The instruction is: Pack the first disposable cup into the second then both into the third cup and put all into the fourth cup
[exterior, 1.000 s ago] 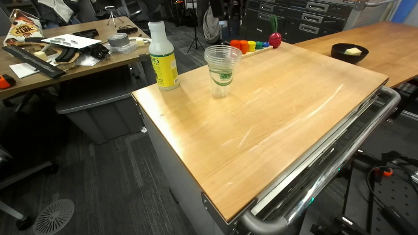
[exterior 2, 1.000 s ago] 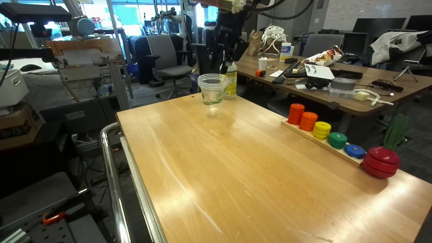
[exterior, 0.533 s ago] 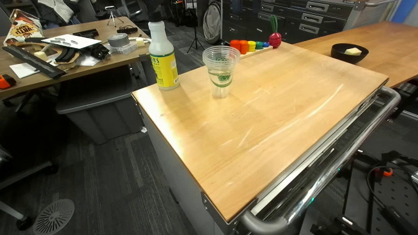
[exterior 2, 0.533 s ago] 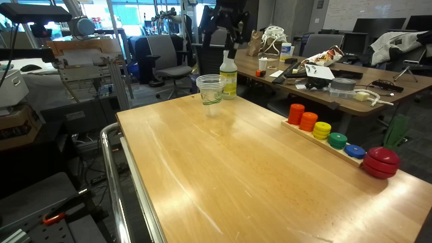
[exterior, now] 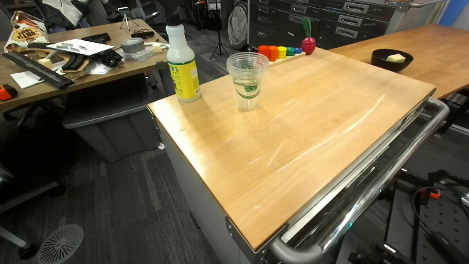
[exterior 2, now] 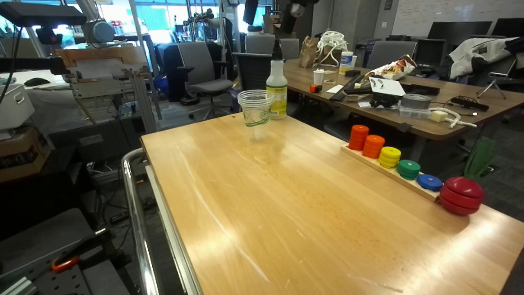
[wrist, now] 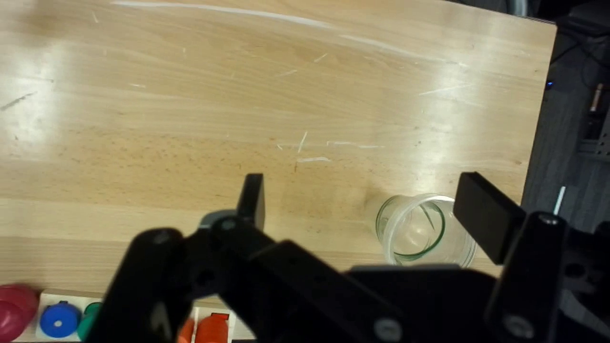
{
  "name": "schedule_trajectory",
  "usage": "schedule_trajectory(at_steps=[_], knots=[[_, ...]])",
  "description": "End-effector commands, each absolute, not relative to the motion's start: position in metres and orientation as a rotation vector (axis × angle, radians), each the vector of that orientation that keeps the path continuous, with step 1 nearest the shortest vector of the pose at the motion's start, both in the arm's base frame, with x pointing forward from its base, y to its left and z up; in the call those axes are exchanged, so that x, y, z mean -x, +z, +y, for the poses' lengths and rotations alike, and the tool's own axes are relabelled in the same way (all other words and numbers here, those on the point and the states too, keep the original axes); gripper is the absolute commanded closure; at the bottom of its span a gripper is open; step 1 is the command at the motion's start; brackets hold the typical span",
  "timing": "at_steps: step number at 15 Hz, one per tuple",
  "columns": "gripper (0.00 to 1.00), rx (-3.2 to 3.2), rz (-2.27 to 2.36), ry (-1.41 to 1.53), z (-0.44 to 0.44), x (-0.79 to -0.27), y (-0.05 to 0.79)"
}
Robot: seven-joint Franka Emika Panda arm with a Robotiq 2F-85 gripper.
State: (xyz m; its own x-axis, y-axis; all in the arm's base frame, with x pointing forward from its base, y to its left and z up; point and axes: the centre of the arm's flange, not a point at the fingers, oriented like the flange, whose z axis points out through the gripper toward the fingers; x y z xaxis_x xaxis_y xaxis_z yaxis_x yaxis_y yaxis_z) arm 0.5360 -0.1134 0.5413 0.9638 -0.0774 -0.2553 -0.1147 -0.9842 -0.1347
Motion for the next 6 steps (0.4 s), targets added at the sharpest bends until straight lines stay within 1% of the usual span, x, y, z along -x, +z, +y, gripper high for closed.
schedule_trajectory(at_steps=[1,6], knots=[[0.0,2.964,0.146,0.38,-0.1135,-0.5349,0.5406],[0.0,2.961,0.136,0.397,-0.1093,-0.5345,0.5354]])
